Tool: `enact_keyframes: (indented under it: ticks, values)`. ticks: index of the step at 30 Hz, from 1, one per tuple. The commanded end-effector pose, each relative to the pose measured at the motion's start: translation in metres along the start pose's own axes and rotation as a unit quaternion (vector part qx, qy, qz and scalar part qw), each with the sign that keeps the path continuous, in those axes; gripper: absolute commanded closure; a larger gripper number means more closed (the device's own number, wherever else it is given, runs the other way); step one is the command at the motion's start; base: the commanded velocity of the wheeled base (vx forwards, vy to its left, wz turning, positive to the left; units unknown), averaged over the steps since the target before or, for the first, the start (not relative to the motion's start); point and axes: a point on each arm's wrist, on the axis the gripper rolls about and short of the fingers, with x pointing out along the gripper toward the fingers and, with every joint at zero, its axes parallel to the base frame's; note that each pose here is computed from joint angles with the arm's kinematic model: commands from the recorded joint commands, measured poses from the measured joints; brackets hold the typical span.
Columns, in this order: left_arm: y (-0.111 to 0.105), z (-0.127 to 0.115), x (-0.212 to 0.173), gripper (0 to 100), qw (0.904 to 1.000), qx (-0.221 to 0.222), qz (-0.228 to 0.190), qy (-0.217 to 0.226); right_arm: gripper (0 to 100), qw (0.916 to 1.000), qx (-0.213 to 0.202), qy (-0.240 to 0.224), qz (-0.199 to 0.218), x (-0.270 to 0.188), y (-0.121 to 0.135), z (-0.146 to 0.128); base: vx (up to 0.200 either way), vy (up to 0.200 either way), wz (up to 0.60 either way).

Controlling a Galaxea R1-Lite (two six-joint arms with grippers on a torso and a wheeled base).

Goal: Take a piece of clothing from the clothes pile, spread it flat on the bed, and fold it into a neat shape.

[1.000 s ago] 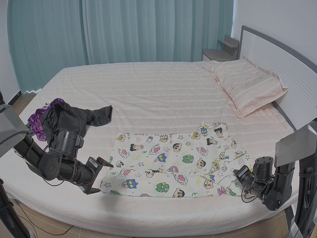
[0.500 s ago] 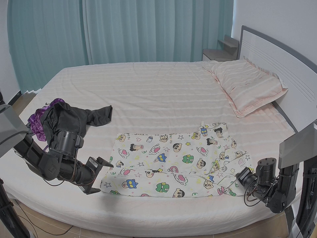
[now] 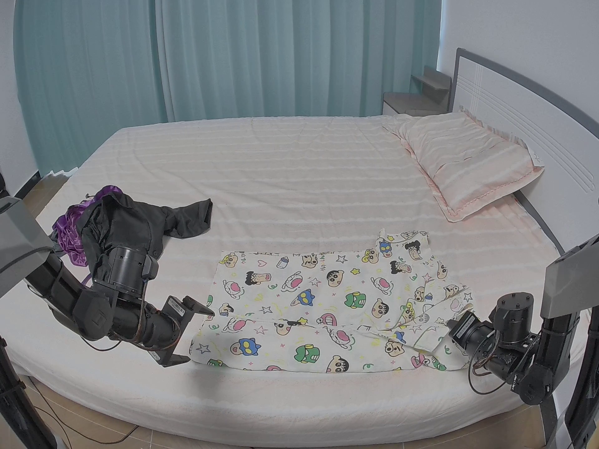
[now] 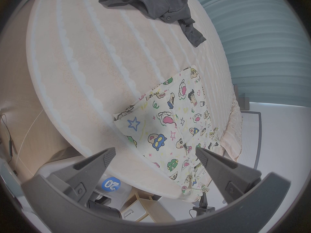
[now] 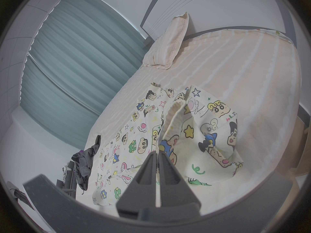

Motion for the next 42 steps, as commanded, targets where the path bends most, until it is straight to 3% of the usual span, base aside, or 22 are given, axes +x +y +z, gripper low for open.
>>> enact_keyframes:
  ticks: [1, 21, 22, 28, 36, 42]
  values:
    - [0.000, 0.000, 0.000, 0, 1.0000, 0.000, -0.001, 0.000, 100, 0.9998, -0.012, 0.011, -0.007, -0.015, -0.003, -0.005, 0.000, 0.000, 0.00]
    - [0.000, 0.000, 0.000, 0, 1.0000, 0.000, 0.000, 0.000, 100, 0.9957, -0.054, 0.040, -0.064, -0.030, -0.006, -0.035, 0.000, 0.000, 0.00]
    - [0.000, 0.000, 0.000, 0, 1.0000, 0.000, 0.000, 0.000, 0, 0.9953, -0.052, 0.045, -0.068, -0.031, -0.006, -0.037, 0.000, 0.000, 0.00]
    - [0.000, 0.000, 0.000, 0, 1.0000, 0.000, 0.000, 0.000, 0, 0.9930, -0.055, 0.074, -0.075, -0.040, -0.003, -0.051, 0.000, 0.000, 0.00]
    - [0.000, 0.000, 0.000, 0, 1.0000, 0.000, 0.000, 0.000, 0, 0.9962, -0.054, 0.061, -0.031, -0.046, 0.009, -0.041, 0.000, 0.000, 0.00]
    - [0.000, 0.000, 0.000, 0, 1.0000, 0.000, 0.000, 0.000, 0, 0.9901, -0.078, 0.116, 0.012, -0.028, 0.018, -0.056, 0.000, 0.000, 0.00]
